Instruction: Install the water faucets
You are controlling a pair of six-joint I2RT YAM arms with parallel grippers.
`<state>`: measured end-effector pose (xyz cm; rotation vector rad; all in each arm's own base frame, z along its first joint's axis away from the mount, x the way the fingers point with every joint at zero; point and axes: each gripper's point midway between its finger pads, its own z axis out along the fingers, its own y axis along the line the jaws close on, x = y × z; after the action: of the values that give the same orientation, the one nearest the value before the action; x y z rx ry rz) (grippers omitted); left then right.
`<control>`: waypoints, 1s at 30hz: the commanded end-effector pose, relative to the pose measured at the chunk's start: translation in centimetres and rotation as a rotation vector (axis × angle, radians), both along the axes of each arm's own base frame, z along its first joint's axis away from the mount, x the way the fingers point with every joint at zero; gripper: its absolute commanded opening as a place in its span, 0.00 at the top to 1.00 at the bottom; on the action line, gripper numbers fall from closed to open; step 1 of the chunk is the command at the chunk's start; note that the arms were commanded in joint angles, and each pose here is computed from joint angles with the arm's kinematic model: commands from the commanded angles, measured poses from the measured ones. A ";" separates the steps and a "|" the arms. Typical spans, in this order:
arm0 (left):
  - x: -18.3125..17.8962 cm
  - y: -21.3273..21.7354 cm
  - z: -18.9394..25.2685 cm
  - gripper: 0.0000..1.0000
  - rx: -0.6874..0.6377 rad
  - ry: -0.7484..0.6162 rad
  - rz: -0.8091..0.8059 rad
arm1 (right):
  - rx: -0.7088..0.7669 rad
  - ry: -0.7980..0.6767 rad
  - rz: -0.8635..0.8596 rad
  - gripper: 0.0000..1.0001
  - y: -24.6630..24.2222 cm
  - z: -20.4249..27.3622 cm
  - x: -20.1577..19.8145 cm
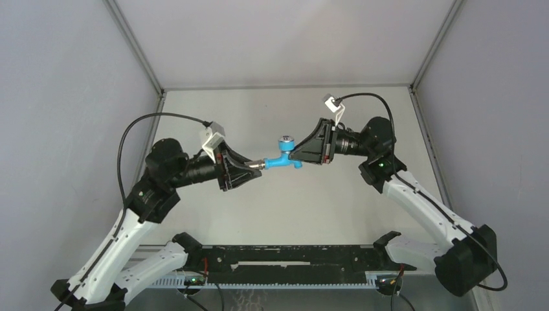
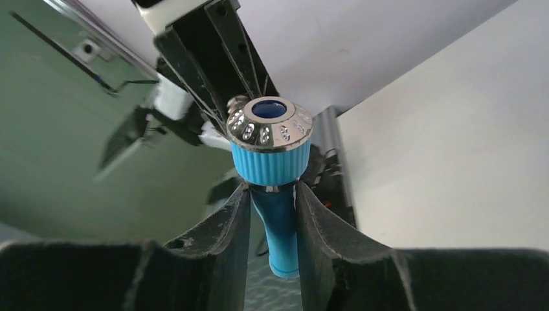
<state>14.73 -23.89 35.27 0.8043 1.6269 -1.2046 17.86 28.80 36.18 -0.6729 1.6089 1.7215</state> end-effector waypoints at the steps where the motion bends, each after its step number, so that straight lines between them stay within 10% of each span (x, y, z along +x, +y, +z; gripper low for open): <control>1: 3.9 1.1 -1.0 1.00 0.090 -0.233 0.193 | 0.087 0.125 0.225 1.00 -0.5 4.7 -3.5; 8: 4.5 1.8 -2.5 1.00 0.242 -0.422 0.229 | 0.013 0.404 0.321 0.99 0.7 3.2 -2.7; 17: 3.6 2.7 -4.8 1.00 0.364 -0.641 0.153 | 0.028 0.797 0.257 0.68 2.1 -0.3 1.3; 30: 3.3 2.7 -3.2 1.00 0.352 -0.633 0.191 | 0.002 0.817 0.182 0.33 2.1 -2.3 2.4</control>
<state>17.63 -21.28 30.21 1.1580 1.3525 -0.4523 20.90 31.44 33.23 -0.0119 2.1465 2.3846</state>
